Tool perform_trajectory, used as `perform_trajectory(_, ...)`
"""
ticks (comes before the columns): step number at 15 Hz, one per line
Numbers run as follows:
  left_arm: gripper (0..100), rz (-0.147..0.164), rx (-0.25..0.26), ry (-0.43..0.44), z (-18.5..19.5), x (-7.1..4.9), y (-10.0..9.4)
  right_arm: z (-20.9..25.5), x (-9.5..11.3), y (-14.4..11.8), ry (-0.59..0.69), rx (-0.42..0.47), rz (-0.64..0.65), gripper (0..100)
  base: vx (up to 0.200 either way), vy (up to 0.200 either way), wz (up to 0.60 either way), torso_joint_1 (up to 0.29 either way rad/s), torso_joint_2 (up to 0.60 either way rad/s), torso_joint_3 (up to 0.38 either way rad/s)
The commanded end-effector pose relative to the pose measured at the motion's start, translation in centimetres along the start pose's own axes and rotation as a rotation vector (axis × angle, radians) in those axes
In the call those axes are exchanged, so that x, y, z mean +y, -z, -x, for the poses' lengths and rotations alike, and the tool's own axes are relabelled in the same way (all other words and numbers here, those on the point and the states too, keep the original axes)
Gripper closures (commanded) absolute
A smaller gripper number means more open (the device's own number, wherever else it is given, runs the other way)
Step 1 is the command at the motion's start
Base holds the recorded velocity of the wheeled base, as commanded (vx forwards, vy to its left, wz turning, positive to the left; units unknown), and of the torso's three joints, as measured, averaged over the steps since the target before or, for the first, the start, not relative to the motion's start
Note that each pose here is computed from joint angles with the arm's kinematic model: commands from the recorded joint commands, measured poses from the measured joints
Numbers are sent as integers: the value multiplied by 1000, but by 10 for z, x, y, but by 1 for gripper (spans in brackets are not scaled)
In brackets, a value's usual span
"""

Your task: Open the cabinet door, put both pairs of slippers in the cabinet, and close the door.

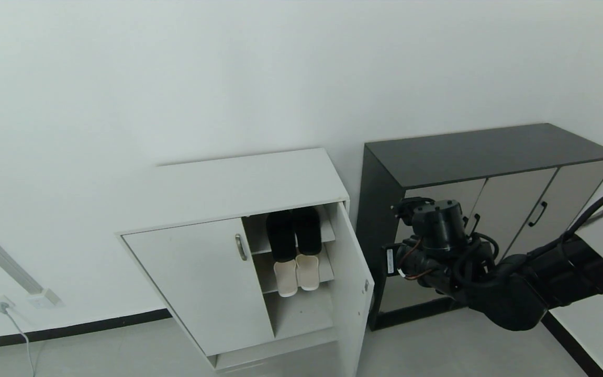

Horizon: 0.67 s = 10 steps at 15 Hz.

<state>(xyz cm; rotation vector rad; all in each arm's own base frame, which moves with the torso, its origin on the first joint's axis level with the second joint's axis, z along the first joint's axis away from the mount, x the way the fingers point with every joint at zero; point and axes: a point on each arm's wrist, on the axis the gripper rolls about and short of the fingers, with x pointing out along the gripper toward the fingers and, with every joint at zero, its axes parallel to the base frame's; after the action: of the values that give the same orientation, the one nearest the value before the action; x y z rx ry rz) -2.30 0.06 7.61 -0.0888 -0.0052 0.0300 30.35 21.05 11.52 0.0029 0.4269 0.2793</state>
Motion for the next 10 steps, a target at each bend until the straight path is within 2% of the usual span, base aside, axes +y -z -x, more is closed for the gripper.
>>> perform_trajectory(1, 100, 0, 1, -1, 0, 0, 0, 3, 1, 2, -4, 4, 4, 100, 0, 0, 0, 0, 0, 0)
perform_trajectory(6, 100, 0, 1, -1, 0, 0, 0, 2, 1, 4, -1, 14, 9, 100, 0, 0, 0, 0, 0, 0)
perform_trajectory(10, 100, 0, 1, -1, 0, 0, 0, 3, 1, 6, -3, 18, 11, 100, 0, 0, 600, -1, 4, 1)
